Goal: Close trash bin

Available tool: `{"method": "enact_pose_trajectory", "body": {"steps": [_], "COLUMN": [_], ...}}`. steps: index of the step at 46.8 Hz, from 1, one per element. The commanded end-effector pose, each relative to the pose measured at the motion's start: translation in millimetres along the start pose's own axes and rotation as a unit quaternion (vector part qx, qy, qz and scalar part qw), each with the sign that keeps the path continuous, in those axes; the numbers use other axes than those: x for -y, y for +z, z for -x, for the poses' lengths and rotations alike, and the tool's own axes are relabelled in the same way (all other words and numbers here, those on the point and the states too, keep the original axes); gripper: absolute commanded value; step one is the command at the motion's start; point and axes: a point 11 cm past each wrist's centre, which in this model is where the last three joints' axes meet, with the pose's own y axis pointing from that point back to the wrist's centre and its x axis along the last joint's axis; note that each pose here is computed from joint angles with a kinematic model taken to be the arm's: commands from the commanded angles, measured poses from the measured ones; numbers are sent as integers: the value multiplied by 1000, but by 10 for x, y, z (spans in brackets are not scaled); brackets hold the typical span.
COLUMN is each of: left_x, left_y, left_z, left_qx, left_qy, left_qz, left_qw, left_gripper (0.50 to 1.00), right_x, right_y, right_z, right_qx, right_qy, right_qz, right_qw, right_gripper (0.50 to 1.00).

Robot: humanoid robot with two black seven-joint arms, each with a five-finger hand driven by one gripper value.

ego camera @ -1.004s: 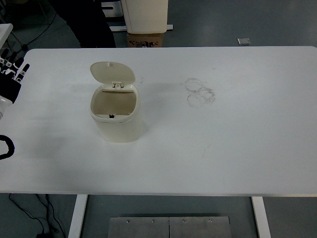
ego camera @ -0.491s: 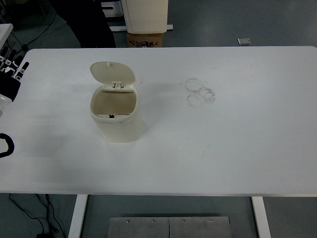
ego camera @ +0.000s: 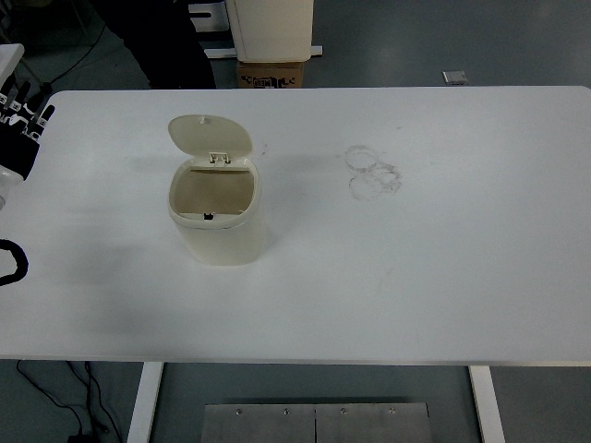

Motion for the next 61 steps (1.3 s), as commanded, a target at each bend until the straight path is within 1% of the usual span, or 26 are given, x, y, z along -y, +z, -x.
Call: {"method": "enact_pose_trajectory", "body": {"steps": [1, 14, 27, 35, 38, 44, 50, 54, 61], "left_x": [-2, 3, 143, 185, 188, 187, 170, 171, 155], "left_y": [-4, 28, 171, 40, 13, 5, 167, 245, 215], "left_z": [0, 8, 174, 425, 464, 455, 378, 399, 418], "left_qx": [0, 2, 7, 6, 5, 10, 27, 33, 64], "left_qy": [0, -3, -22, -59, -61, -56, -52, -58, -70], "left_qz": [0, 1, 13, -10, -14, -16, -10, -9, -35], "left_qw": [1000, 1000, 1000, 998, 998, 998, 998, 998, 995], "left_gripper": [1000, 1000, 1000, 1000, 1000, 1000, 1000, 1000, 1000], "right_x": [0, 0, 0, 0, 0, 0, 0, 0, 0], "right_y": [1, -1, -1, -1, -1, -1, 1, -1, -1], "right_z": [0, 0, 0, 0, 0, 0, 0, 0, 0], "right_qx": [0, 0, 0, 0, 0, 0, 0, 0, 0], "right_qy": [0, 0, 0, 0, 0, 0, 0, 0, 0], "right_qz": [0, 0, 0, 0, 0, 0, 0, 0, 0], "right_qw": [1000, 1000, 1000, 1000, 1000, 1000, 1000, 1000, 1000], "right_gripper": [991, 991, 991, 991, 991, 991, 991, 991, 991]}}
